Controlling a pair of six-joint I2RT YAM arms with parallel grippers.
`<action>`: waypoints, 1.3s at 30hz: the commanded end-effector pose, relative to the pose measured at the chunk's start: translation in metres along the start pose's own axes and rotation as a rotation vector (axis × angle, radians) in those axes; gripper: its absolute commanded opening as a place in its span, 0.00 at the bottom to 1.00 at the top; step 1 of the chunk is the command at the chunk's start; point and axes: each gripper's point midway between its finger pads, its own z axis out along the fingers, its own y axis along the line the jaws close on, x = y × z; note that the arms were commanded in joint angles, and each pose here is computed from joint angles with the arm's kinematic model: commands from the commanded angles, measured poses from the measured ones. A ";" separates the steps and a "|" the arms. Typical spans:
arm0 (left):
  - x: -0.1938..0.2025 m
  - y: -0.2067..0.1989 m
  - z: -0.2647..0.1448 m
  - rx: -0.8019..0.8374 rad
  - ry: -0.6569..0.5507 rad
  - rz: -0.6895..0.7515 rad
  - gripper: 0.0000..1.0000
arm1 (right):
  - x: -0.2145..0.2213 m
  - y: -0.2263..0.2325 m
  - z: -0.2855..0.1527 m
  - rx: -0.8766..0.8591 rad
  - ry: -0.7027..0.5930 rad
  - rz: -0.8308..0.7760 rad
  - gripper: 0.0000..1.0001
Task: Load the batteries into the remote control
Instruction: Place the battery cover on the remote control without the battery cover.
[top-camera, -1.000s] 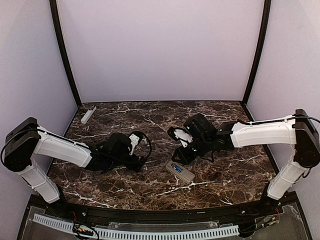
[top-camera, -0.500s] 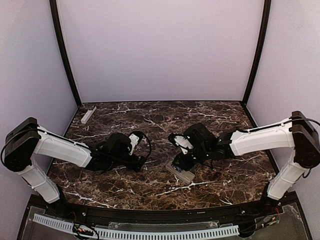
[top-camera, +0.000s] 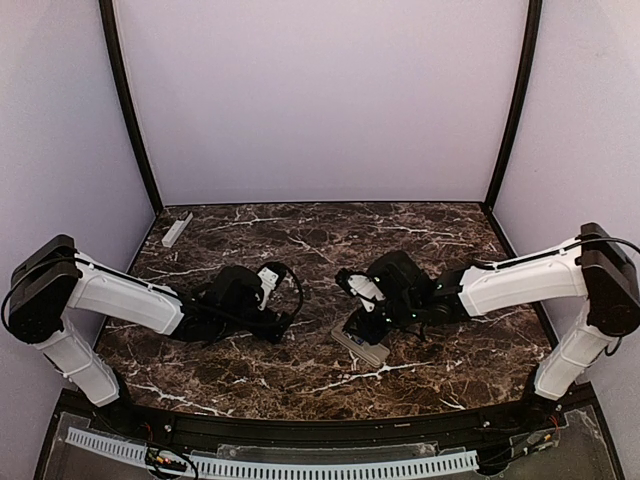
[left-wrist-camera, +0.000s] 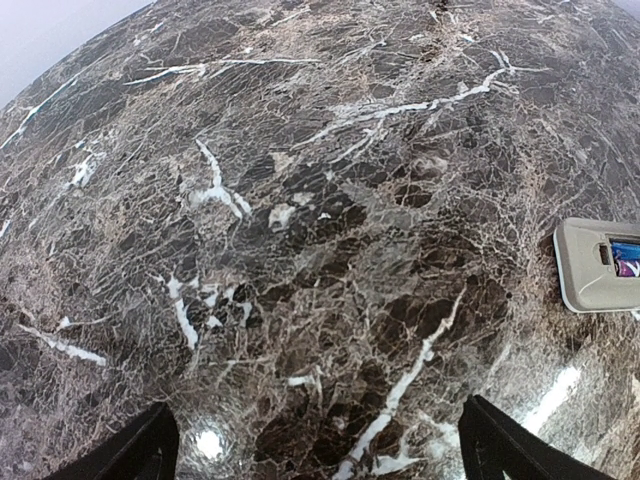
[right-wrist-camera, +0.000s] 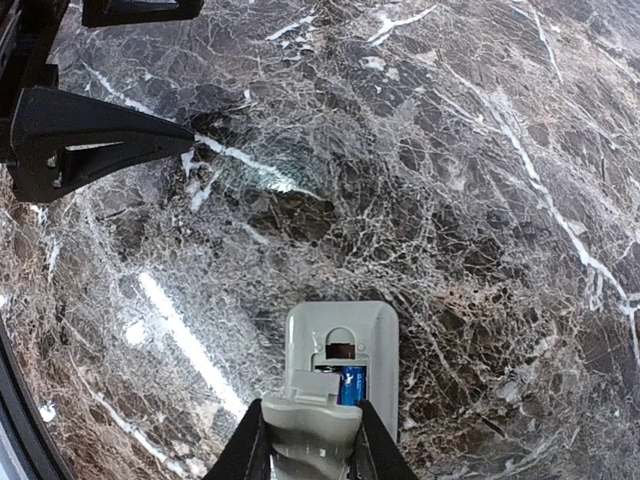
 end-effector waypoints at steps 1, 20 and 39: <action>-0.002 0.000 -0.005 0.006 -0.012 -0.006 0.99 | 0.006 -0.002 0.006 0.023 -0.004 -0.021 0.16; 0.001 -0.001 -0.003 0.012 -0.004 -0.009 0.98 | 0.019 -0.002 0.014 0.027 0.005 -0.064 0.17; 0.002 -0.002 -0.003 0.016 -0.003 -0.012 0.99 | 0.021 -0.006 0.018 0.065 0.029 -0.108 0.18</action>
